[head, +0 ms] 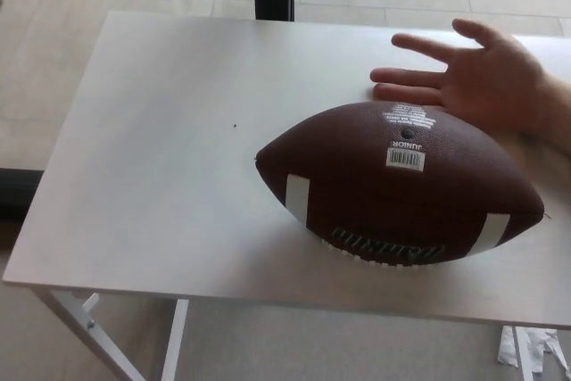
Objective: The robot uses both its hands to grab the left and right ends of a football kept in the middle of the desk infront of it, lifts it up and places it in the palm of a person
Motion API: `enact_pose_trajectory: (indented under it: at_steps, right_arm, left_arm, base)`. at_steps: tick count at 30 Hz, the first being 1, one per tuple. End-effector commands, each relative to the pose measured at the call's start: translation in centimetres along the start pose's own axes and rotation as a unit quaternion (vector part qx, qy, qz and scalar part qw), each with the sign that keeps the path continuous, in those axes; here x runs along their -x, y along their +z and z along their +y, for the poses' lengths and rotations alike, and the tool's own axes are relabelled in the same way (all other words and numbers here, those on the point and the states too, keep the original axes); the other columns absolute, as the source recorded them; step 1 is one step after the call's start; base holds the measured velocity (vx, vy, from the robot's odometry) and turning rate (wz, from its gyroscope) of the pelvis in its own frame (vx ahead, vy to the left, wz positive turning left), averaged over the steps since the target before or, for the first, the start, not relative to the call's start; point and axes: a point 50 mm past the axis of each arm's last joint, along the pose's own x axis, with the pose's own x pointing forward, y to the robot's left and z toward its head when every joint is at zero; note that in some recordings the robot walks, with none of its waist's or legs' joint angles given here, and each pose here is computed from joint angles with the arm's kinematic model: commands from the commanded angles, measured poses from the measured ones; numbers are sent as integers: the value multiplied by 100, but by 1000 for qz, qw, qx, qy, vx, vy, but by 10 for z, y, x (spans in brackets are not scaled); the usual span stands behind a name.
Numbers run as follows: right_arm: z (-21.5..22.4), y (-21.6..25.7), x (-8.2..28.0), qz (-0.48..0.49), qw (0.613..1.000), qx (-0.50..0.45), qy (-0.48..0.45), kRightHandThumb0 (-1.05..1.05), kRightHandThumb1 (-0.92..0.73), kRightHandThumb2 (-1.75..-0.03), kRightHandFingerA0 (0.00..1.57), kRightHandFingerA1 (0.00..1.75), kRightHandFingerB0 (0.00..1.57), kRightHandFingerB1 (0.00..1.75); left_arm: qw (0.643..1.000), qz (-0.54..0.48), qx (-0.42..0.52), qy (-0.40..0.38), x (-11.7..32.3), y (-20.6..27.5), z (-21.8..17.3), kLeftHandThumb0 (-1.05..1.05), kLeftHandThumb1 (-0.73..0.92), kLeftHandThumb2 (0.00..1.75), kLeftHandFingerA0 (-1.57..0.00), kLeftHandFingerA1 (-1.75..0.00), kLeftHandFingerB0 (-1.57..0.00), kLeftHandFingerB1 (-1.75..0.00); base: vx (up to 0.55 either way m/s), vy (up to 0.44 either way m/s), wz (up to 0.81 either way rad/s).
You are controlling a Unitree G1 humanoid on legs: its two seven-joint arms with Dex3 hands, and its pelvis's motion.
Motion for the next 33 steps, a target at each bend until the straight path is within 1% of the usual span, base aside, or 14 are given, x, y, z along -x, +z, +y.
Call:
enact_pose_trajectory:
  at_steps: [1, 2, 6, 7, 10, 16, 18, 19, 22, 23, 24, 27, 28, 33]
  right_arm:
    - [9, -17, 4, 49, 999, -13, -3, -95, -71, -105, 43, 54, 20, 42]
    - [11, -21, 3, 60, 998, -18, -3, -88, -83, -66, 47, 42, 24, 28]
    - [17, -40, 5, 102, 995, -10, -2, -89, -84, -66, 49, 45, 29, 30]
    - [17, -44, 5, 111, 994, -18, -3, -95, -69, -105, 43, 54, 23, 43]
    - [16, -58, 6, 137, 990, -10, -16, -89, -85, -66, 55, 50, 29, 30]
    - [11, -65, 5, 140, 989, -8, -46, -89, -83, -66, 55, 53, 39, 32]
    - [11, -68, 5, 141, 989, -6, -46, -99, -72, -110, 50, 61, 34, 44]
    - [12, -68, 5, 142, 988, -12, -53, -95, -80, -67, 53, 57, 40, 33]
    - [14, -70, 6, 140, 988, 1, -68, -89, -84, -66, 57, 60, 38, 32]
    - [17, -72, 9, 143, 987, 1, -67, -95, -81, -68, 53, 60, 42, 33]
    - [22, -73, 10, 146, 987, 1, -63, -96, -82, -69, 51, 59, 40, 34]
    - [38, -76, 19, 162, 985, 12, -50, -99, -75, -113, 47, 66, 33, 45]
    - [47, -79, 24, 168, 984, -4, -54, -95, -82, -69, 49, 63, 40, 33]
    - [69, -85, 38, 188, 981, -12, -42, -94, -87, -67, 47, 60, 39, 33]
  left_arm:
    - [998, 59, -6, 10, -1, -21, -20, -86, 82, 65, -31, -57, -18, -40]
    - [998, 67, 1, 7, 0, -25, -24, -86, 80, 65, -32, -56, -19, -38]
    - [995, 95, -4, -8, 2, -42, -37, -84, 84, 65, -31, -55, -21, -38]
    - [995, 99, -6, -11, 2, -44, -39, -83, 84, 65, -31, -55, -22, -39]
    - [993, 113, -23, -24, 6, -54, -45, -81, 69, 107, -33, -63, -16, -48]
    - [988, 139, -59, -25, 11, -63, -45, -85, 87, 66, -36, -56, -27, -38]
    - [986, 149, -67, -23, 13, -65, -44, -84, 87, 66, -38, -55, -28, -38]
    - [986, 151, -67, -27, 15, -68, -43, -82, 86, 66, -34, -57, -27, -39]
    - [985, 159, -67, -23, 18, -73, -45, -82, 85, 65, -38, -57, -28, -39]
    - [984, 169, -55, -32, 19, -77, -48, -81, 66, 105, -31, -63, -17, -49]
    - [983, 174, -54, -37, 21, -79, -50, -83, 88, 66, -32, -58, -20, -36]
    - [979, 191, -55, -32, 23, -88, -62, -85, 89, 67, -37, -57, -23, -36]
    - [978, 197, -59, -36, 23, -92, -69, -84, 71, 110, -30, -61, -18, -48]
    - [977, 208, -47, -31, 22, -99, -90, -84, 92, 70, -32, -55, -21, -33]
  base:
    - [0, 0, 0]
    - [0, 0, 0]
    - [0, 0, 0]
    - [0, 0, 0]
    - [0, 0, 0]
    - [0, 0, 0]
    - [0, 0, 0]
    - [0, 0, 0]
    - [0, 0, 0]
    - [0, 0, 0]
    - [0, 0, 0]
    - [0, 0, 0]
    - [0, 0, 0]
    - [0, 0, 0]
